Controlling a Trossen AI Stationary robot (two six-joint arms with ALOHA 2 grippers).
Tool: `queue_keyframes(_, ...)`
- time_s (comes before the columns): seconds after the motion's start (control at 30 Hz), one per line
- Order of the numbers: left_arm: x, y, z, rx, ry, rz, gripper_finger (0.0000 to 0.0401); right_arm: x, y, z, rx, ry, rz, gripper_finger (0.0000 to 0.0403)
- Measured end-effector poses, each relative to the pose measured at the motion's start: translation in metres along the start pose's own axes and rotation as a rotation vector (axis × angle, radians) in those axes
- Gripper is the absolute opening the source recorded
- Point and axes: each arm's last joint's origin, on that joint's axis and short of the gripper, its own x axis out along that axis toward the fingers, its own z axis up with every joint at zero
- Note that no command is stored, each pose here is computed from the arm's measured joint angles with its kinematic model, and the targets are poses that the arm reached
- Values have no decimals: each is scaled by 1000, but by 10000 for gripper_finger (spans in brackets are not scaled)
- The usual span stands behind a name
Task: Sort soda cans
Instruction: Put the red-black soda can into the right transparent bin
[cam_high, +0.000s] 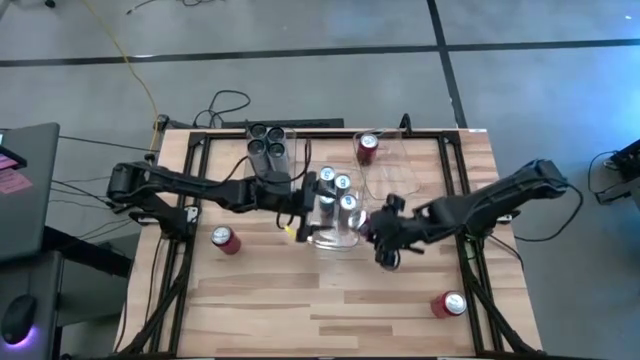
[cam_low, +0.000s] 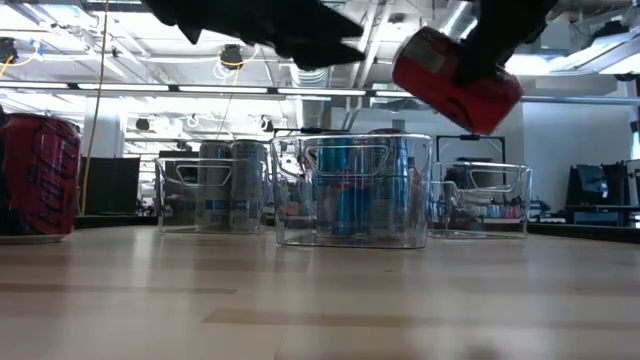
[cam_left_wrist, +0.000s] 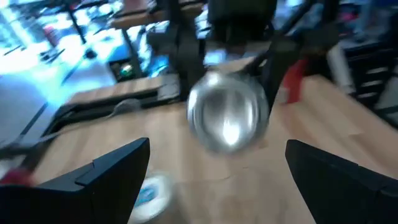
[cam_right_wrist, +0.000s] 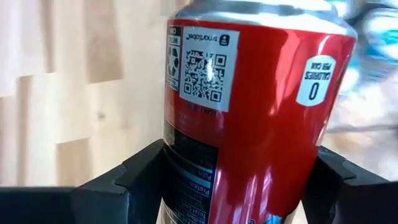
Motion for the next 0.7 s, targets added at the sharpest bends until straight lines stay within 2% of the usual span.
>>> queue_keyframes(0.17, 4, -24, 4, 48, -35, -80, 373, 15, 22, 0, -28, -31, 45, 283)
queue_keyframes(0.37, 12, -46, 0, 63, -29, -142, 374, 28, 37, 4, -18, -76, 78, 283)
queue_keyframes(0.7, 30, -57, -15, 15, 2, -137, 374, 30, 48, 7, -25, -125, 125, 283)
